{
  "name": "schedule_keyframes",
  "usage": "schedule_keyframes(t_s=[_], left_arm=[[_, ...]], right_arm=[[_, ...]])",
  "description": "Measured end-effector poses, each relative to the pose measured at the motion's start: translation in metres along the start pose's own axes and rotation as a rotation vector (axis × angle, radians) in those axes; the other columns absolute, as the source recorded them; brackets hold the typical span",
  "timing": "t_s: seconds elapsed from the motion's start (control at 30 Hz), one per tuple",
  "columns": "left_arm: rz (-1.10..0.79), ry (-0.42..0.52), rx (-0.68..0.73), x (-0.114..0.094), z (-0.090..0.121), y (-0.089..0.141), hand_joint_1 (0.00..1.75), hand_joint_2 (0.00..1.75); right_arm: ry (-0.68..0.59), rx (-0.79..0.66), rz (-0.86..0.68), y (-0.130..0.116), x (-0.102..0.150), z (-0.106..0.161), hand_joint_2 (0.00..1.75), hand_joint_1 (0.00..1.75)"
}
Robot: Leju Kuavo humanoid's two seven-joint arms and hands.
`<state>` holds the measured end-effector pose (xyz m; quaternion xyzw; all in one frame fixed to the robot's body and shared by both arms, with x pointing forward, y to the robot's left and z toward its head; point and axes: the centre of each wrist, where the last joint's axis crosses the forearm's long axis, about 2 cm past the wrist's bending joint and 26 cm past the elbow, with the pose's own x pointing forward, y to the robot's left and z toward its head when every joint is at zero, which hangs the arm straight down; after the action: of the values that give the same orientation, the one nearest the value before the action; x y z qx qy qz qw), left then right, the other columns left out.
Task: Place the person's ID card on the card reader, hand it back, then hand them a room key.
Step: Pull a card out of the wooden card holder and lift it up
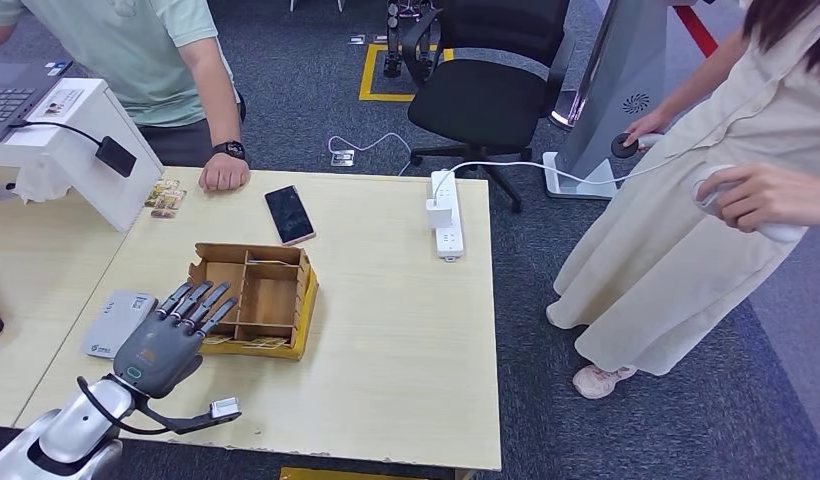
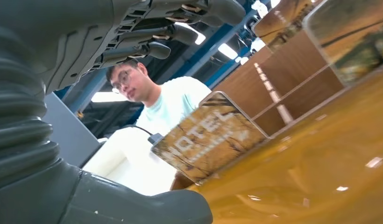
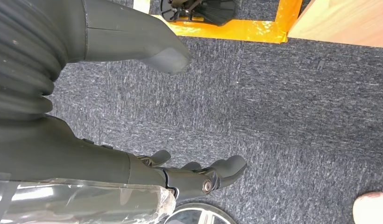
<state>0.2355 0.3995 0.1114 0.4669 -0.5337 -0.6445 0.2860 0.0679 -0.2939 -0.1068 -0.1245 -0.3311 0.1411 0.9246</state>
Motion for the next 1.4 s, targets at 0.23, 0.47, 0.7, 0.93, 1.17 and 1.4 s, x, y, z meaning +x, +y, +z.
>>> schedule_keyframes(t_s=[0.23,0.47,0.7,0.93,1.17,1.4], left_arm=[[0.049,0.003,-0.032,-0.001,0.007,-0.004,1.75,1.75],[0.052,-0.008,-0.058,-0.003,0.019,-0.006,1.75,1.75],[0.043,-0.019,-0.057,-0.005,0.025,-0.004,1.75,1.75],[0.048,-0.028,-0.052,-0.005,0.029,-0.002,1.75,1.75],[0.055,-0.034,-0.045,-0.004,0.028,-0.002,1.75,1.75],[0.065,-0.051,-0.017,-0.004,0.026,0.002,1.75,1.75]], right_arm=[[0.008,-0.002,-0.006,0.001,-0.002,0.001,1.75,0.00],[0.010,-0.005,-0.008,0.000,-0.004,0.002,1.75,0.00],[0.011,-0.004,-0.004,0.000,-0.005,0.003,1.75,0.00],[0.011,0.000,0.001,0.000,-0.005,0.003,1.75,0.00],[0.014,0.001,0.005,0.000,-0.004,0.003,1.75,0.00],[0.015,0.000,0.002,0.000,-0.003,0.002,1.75,0.00]])
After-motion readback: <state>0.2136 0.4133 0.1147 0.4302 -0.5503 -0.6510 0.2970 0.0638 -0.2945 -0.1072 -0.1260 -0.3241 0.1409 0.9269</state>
